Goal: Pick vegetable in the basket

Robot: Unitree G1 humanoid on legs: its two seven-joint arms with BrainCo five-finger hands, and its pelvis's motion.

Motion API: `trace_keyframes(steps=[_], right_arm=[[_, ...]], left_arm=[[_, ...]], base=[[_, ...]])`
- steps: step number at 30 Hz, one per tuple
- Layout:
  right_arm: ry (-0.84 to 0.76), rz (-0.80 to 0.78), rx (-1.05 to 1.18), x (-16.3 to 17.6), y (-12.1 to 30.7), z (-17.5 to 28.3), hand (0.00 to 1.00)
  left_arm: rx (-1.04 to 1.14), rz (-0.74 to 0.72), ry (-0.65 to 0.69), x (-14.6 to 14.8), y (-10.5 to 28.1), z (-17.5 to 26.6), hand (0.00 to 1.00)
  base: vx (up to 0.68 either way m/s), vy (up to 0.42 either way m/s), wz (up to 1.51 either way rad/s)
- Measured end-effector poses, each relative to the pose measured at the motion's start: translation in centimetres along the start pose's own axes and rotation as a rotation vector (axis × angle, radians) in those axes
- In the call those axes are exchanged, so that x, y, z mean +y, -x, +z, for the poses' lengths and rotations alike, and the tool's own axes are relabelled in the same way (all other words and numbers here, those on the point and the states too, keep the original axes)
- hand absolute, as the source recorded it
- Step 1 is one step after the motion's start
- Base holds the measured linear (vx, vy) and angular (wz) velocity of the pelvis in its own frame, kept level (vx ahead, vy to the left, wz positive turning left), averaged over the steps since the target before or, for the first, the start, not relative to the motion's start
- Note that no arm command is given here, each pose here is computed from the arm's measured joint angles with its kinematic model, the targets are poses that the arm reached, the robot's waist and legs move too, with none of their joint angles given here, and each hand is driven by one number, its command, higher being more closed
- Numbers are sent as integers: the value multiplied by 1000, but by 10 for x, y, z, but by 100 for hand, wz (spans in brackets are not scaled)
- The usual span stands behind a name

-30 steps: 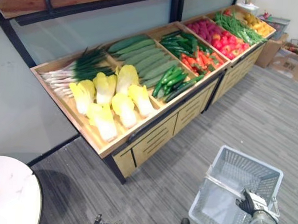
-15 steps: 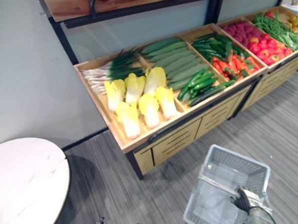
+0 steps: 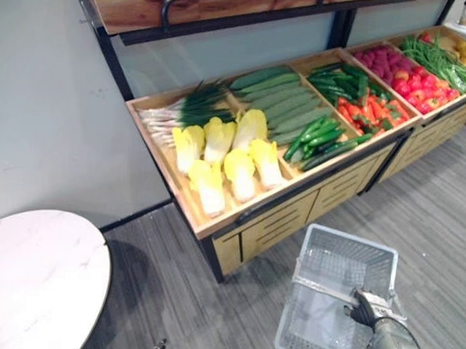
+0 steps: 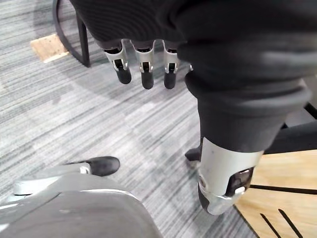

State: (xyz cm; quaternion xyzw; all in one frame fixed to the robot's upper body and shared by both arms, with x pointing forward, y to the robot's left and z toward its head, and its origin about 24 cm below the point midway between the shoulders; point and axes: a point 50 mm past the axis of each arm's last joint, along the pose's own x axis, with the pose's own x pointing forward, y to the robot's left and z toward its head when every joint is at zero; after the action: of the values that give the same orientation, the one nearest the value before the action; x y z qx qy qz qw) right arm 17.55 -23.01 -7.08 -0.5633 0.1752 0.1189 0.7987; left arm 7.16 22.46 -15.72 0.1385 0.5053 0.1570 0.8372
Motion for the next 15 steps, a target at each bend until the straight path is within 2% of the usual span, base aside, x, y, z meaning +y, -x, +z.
trace_keyframes(steps=[4,6,8,10,15], right_arm=[[3,10,4,3,4,-3,100],[1,12,15,5,9,-7,100],[-5,9,21,6,13,-10,100],[-13,8,44,8,18,-16,100],[-16,-1,96,7,25,-27,100]], left_arm=[[-114,48,46,2,-2,29,0],[-326,110,117,6,5,78,0],[-471,138,160,9,15,109,0],[-674,170,237,12,37,152,0],[-845,212,320,13,65,187,0]], base=[[4,1,1],[7,3,2],[0,0,0],[12,1,-2],[16,-2,-4]])
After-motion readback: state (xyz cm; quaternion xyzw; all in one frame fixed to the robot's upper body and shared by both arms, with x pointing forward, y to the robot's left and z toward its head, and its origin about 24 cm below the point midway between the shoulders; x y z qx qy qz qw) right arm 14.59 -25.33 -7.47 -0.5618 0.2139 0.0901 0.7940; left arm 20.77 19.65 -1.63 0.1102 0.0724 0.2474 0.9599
